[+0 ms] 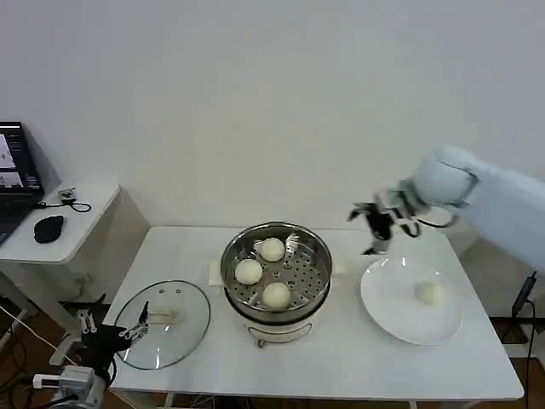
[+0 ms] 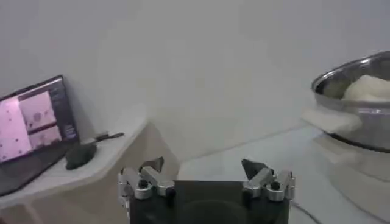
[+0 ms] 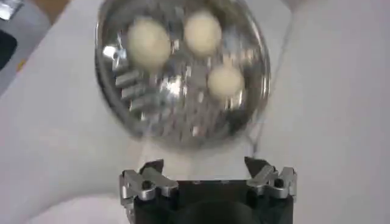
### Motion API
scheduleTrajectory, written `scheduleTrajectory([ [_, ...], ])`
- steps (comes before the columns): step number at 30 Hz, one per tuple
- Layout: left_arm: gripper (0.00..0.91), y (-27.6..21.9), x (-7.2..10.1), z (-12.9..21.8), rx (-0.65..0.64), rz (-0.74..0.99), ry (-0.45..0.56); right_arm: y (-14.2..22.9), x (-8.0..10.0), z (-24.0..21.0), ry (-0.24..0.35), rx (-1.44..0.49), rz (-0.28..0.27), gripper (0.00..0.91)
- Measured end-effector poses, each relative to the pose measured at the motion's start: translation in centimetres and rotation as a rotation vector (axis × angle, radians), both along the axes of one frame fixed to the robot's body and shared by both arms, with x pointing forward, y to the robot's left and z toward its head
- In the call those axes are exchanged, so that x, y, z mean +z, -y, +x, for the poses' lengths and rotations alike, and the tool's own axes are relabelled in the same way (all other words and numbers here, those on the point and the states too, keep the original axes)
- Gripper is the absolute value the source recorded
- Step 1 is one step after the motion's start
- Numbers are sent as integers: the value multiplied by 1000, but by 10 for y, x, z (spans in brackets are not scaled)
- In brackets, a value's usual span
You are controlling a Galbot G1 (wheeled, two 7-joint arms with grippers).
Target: Take steamed baozi put them in steamer then cover it.
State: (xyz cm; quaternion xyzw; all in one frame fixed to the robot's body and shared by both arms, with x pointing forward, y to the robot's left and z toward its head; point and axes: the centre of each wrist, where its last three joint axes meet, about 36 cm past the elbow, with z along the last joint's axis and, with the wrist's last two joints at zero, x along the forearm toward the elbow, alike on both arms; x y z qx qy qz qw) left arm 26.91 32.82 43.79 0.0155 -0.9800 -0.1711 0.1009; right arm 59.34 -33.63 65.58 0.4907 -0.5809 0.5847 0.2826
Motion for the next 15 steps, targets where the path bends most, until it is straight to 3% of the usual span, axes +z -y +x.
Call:
scheduleTrajectory([
  [6,907,4,0,0,-23,-1,-4,71,-32,-29,-17,-168,-47,907],
  [15,907,13,0,-3,-40,-10,-4,129,-83,-53,-62,-308,-80,907],
])
